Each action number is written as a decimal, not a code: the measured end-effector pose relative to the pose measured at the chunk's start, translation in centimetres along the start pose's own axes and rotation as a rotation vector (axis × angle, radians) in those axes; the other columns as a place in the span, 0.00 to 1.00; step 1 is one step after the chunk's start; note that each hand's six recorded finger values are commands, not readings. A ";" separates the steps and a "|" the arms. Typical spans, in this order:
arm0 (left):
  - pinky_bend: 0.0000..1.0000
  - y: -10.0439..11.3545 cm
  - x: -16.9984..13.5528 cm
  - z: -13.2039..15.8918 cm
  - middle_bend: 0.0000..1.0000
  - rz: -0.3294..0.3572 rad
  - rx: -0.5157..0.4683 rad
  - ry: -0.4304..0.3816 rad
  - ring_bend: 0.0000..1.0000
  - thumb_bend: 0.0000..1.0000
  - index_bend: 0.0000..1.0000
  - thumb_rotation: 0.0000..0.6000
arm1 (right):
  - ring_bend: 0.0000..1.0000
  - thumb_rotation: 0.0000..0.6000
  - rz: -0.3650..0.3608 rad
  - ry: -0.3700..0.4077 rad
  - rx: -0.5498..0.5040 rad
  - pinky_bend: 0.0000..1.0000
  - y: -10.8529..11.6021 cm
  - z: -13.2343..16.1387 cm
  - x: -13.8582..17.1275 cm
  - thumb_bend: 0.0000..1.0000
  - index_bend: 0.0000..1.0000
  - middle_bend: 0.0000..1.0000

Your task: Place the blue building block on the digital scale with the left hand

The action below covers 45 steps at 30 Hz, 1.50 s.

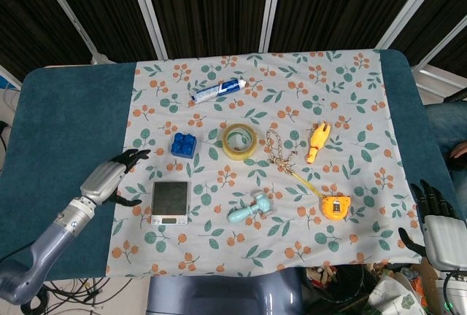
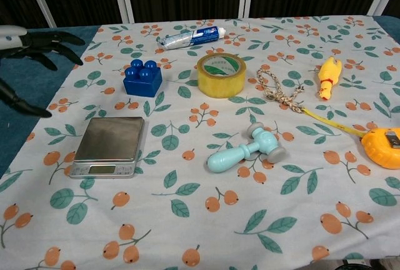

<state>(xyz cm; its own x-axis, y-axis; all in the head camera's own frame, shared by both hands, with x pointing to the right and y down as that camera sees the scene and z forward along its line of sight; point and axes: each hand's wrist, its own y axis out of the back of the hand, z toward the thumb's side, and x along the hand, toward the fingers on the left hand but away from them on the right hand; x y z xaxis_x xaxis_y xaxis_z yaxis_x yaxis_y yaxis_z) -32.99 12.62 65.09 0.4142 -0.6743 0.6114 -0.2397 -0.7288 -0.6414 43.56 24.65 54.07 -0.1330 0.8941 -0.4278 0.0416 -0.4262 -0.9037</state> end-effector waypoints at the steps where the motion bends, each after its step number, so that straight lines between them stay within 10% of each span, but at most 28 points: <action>1: 0.16 0.6 0.8 -0.4 0.15 0.002 0.010 0.005 0.03 0.03 0.00 1.00 | 0.06 1.00 0.000 -0.001 0.000 0.18 0.0 0.0 0.0 0.22 0.00 0.00; 10: 0.14 3.2 8.6 -1.4 0.14 0.012 0.053 0.031 0.03 0.00 0.00 1.00 | 0.06 1.00 0.003 -0.014 -0.003 0.18 -0.1 -0.2 -0.1 0.22 0.00 0.00; 20: 0.15 -0.3 14.4 0.6 0.14 -0.061 0.036 0.016 0.03 0.00 0.00 1.00 | 0.06 1.00 0.009 -0.024 -0.009 0.18 -0.1 -0.5 -0.4 0.22 0.00 0.00; 34: 0.33 -3.9 17.7 3.0 0.32 -0.106 0.076 -0.016 0.21 0.11 0.17 1.00 | 0.06 1.00 0.010 -0.020 -0.016 0.18 0.0 -0.5 -0.3 0.22 0.00 0.00; 45: 0.41 -2.0 17.7 2.3 0.43 -0.015 0.099 -0.028 0.29 0.27 0.30 1.00 | 0.06 1.00 0.014 -0.015 -0.015 0.18 0.0 -0.5 -0.3 0.22 0.00 0.00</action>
<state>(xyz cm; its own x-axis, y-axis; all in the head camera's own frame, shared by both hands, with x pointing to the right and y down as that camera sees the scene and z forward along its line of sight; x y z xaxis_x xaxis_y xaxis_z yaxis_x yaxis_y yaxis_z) -23.17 2.45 76.15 0.4419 -0.6590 0.6087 -0.1457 -0.7222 -0.6762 44.11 24.48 54.23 -0.1475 0.8859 -0.4398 0.0579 -0.4362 -0.8980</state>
